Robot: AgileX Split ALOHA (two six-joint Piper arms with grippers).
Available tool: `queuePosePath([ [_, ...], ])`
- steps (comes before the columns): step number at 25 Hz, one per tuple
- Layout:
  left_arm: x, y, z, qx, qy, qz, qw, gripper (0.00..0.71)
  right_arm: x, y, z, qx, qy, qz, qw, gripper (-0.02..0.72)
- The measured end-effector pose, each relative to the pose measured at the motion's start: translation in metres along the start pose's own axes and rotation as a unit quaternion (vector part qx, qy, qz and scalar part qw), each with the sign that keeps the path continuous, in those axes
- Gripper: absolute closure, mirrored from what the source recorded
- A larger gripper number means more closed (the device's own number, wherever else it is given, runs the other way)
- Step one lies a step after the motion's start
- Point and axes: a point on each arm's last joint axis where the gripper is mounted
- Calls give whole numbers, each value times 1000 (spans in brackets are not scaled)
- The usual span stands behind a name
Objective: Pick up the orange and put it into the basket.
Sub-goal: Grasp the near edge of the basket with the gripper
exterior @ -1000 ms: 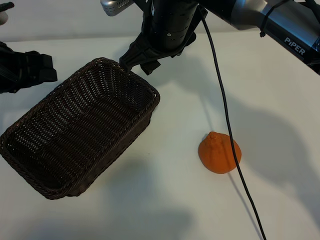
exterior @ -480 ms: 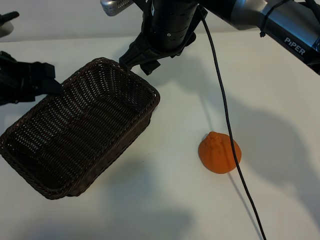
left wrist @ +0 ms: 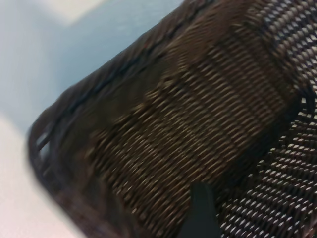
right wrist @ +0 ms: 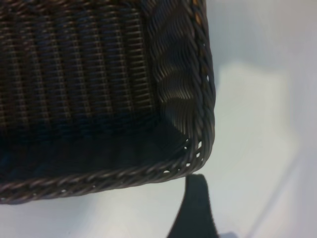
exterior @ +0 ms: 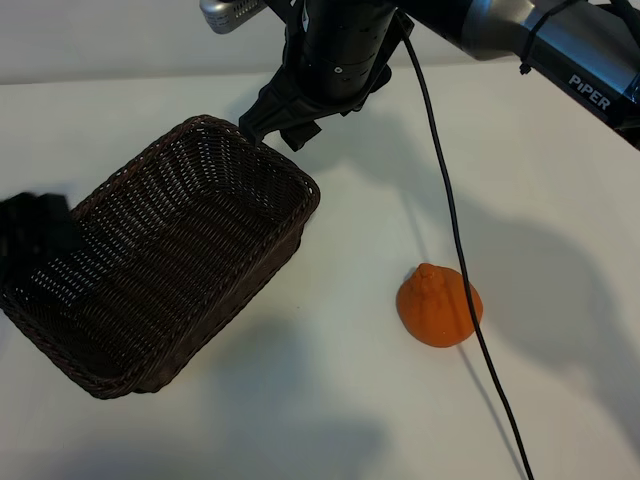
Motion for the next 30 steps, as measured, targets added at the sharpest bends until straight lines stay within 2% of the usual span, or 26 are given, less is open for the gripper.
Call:
queuePosePath([
  [3,8,-8,-17,-25,21,-32,999,120,0,0,0,0,0,-1,1000,145],
  [7,22,-14,-34,-45,86,-59,994,120,0,0,0,0,0,-2,1000,145],
  [9,28,-16,-36,-43,123,-73,989,120,0,0,0,0,0,-2,1000,145],
  [12,36,-21,-32,-39,148,-81,985,120,0,0,0,0,0,-3,1000,145],
  [19,55,-44,-7,-37,145,-112,982,120,0,0,0,0,0,-3,1000,145],
  [23,58,-47,4,-46,134,-124,982,120,0,0,0,0,1,-3,1000,145],
  [30,59,-40,32,-29,137,-131,982,120,2,0,0,-2,13,1,1000,145],
])
Point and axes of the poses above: a point on each arm's last joint axis where the gripper is mounted, z pointing out along that axis toward the gripper, x along the wrist's bending axis when the last joint is at zero, y = z × x, and after that the axes turned 9 degrees about -z, right-handed
